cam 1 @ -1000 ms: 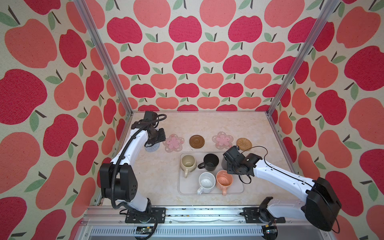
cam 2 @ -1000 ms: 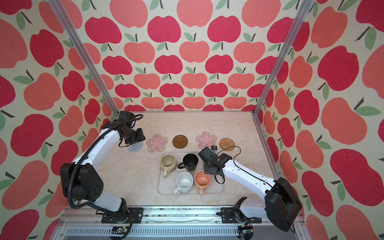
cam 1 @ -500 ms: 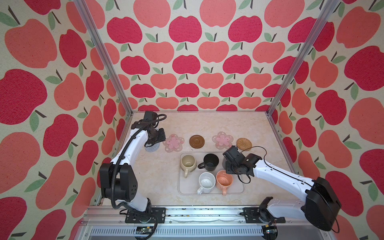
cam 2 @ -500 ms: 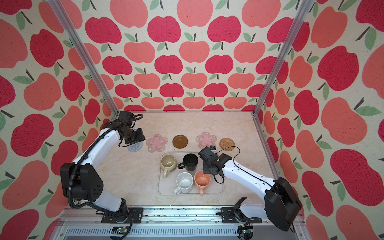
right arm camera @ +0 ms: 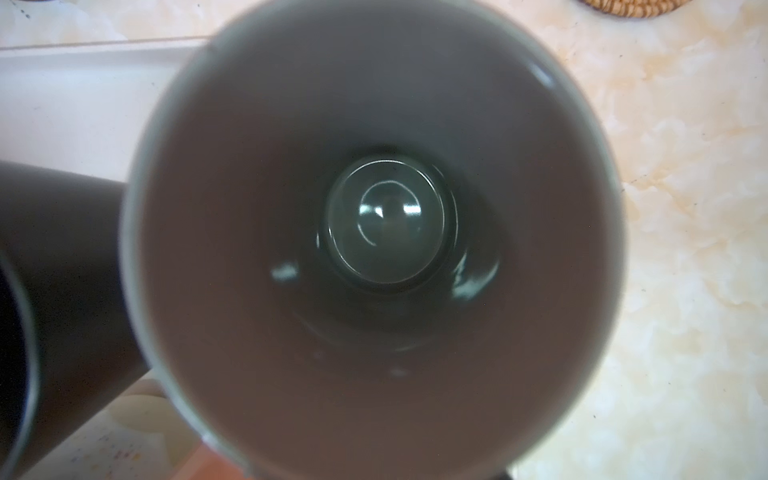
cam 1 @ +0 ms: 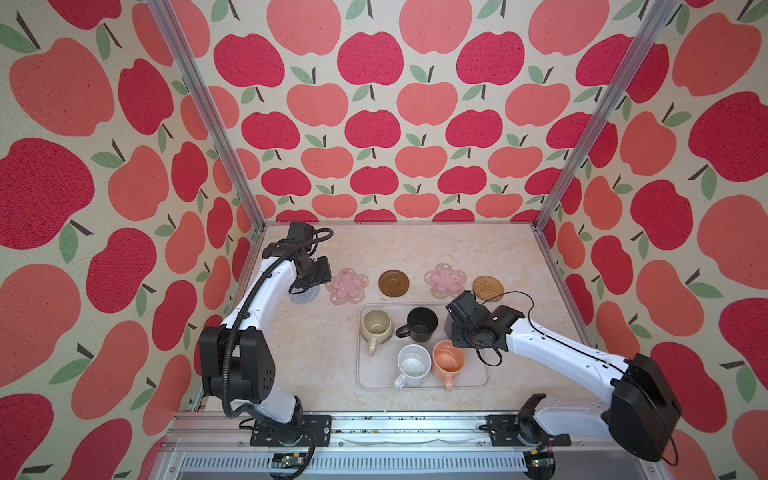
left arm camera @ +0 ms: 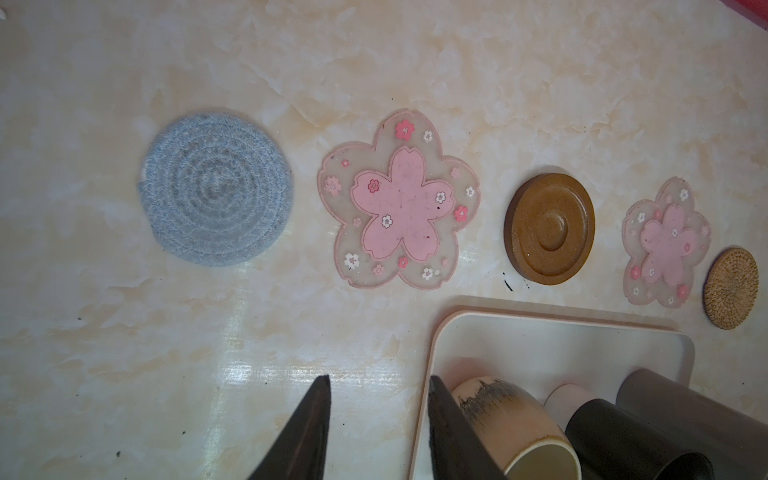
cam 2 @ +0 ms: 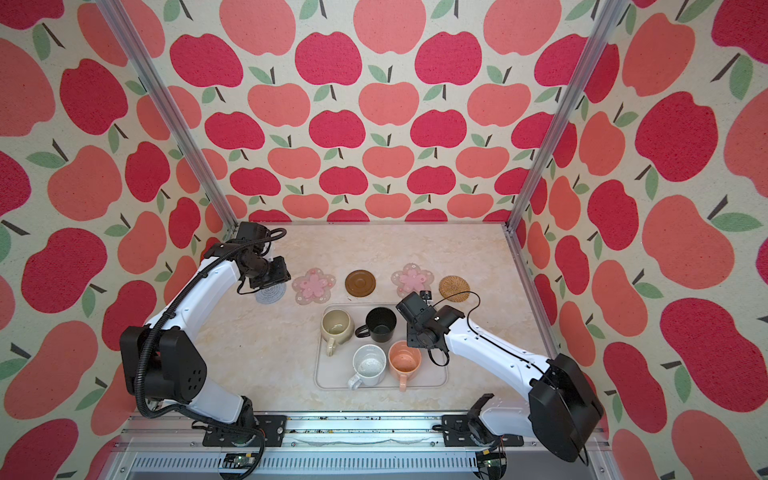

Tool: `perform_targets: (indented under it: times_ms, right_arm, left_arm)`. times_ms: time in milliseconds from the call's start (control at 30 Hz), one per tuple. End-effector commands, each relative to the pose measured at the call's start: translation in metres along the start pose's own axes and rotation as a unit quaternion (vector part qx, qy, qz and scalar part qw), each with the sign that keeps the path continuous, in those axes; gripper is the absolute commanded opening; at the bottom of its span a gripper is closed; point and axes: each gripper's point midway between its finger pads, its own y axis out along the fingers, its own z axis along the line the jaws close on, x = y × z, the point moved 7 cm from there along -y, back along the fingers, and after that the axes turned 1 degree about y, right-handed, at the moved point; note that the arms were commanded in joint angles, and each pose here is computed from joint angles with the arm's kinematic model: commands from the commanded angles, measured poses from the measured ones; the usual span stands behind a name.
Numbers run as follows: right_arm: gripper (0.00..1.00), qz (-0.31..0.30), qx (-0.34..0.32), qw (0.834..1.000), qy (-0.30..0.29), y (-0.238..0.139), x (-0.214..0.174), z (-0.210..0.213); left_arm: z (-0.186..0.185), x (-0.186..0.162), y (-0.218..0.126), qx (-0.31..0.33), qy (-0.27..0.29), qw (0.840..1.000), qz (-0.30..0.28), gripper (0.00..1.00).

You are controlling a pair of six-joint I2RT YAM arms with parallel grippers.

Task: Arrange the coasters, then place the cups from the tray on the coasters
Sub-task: 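Lower the right gripper onto the grey mug and close on its rim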

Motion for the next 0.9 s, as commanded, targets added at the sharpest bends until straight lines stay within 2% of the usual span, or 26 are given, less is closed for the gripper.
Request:
perform_targets:
  times_ms: [0,533,633,767,867]
  right_arm:
    - [0.33,0.001,-0.005,1.000,-0.010,-0.0065,0.0058,0.0000]
    - [0.22,0.012,-0.008,1.000,-0.014,-0.0020,0.0088,0.0006]
    - [0.16,0.007,-0.009,1.000,-0.016,-0.0034,0.0111,0.0011]
    - [0.01,0.001,-0.011,1.000,-0.016,-0.0058,0.0118,-0.0004]
    - [0.00,-0.005,-0.017,1.000,-0.016,-0.0095,0.0125,-0.0030]
  left_arm:
    - [-0.0003,-0.0013,-0.0043,0.007,-0.005,1.000,-0.004,0.41]
    - [-0.0011,0.0010,-0.0042,0.005,-0.006,1.000,-0.006,0.41]
    - [-0.0010,0.0006,-0.0040,0.005,-0.006,1.000,-0.005,0.41]
    - [-0.0005,-0.0008,-0.0015,0.005,-0.007,1.000,-0.003,0.41]
    - [0.0001,-0.0021,0.0001,0.004,-0.009,1.000,-0.001,0.41]
